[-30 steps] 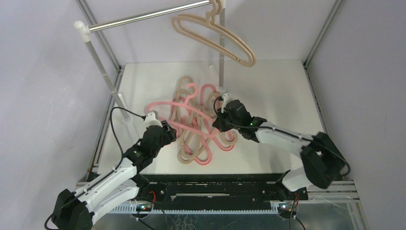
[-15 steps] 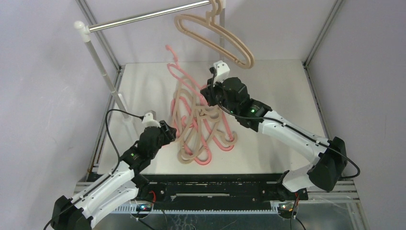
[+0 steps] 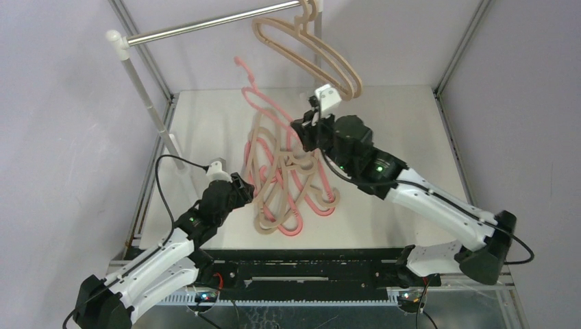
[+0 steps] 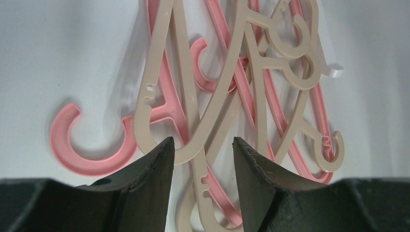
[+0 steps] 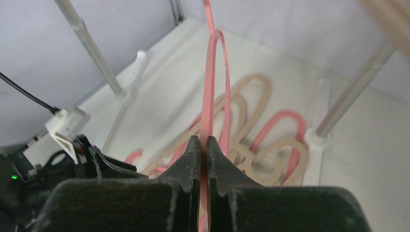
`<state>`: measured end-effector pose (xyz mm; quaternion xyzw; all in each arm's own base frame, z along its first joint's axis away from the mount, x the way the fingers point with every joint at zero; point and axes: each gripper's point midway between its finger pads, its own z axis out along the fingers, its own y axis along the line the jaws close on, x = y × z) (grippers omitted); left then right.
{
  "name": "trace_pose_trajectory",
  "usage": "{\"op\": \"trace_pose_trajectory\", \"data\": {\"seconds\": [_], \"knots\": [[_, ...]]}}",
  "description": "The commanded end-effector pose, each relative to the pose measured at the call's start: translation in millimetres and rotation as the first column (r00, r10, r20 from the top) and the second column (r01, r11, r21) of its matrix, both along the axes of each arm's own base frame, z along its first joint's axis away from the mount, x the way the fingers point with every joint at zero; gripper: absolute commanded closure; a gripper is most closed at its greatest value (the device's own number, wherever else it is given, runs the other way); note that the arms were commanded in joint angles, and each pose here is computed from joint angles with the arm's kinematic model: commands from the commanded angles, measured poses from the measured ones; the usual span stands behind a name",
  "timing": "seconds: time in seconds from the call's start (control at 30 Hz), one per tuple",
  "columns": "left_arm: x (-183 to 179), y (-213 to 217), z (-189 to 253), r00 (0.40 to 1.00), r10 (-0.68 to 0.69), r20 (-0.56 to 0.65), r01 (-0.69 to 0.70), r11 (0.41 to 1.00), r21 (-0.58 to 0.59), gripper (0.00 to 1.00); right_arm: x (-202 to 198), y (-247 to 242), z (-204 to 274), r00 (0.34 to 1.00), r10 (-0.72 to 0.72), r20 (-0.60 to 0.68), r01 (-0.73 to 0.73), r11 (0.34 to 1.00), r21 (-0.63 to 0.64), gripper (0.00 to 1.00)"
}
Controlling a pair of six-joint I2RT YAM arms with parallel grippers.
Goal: Organize the hangers
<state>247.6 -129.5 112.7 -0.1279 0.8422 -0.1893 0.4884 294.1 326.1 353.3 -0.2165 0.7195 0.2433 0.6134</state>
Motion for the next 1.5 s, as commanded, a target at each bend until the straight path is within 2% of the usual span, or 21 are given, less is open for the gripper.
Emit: {"op": "trace_pose_trajectory", "data": {"seconds": [0.0, 0.4, 1.07, 1.47], "knots": [[3, -6, -1, 1.0, -0.02, 0.016, 0.02, 1.0, -0.007, 0.47, -12, -35, 107, 0.974, -0.084, 0.211, 0.045, 0.982, 0.184, 1.0], [6, -7, -2, 1.0, -0.02, 0.015, 0.021, 1.0, -0.008, 0.47, -19, -37, 155, 0.949, -0.077, 0.306, -0.005, 0.967, 0.257, 1.0], [6, -9, -10, 1.0, -0.025, 0.003, 0.025, 1.0, 0.003, 0.47, -49, -39, 141, 0.953, -0.023, 0.302, -0.057, 0.966, 0.253, 1.0], [8, -9, -14, 1.0, -0.024, -0.004, 0.024, 1.0, 0.006, 0.47, -60, -29, 154, 0.937, 0.015, 0.348, -0.123, 0.949, 0.291, 1.0]]}}
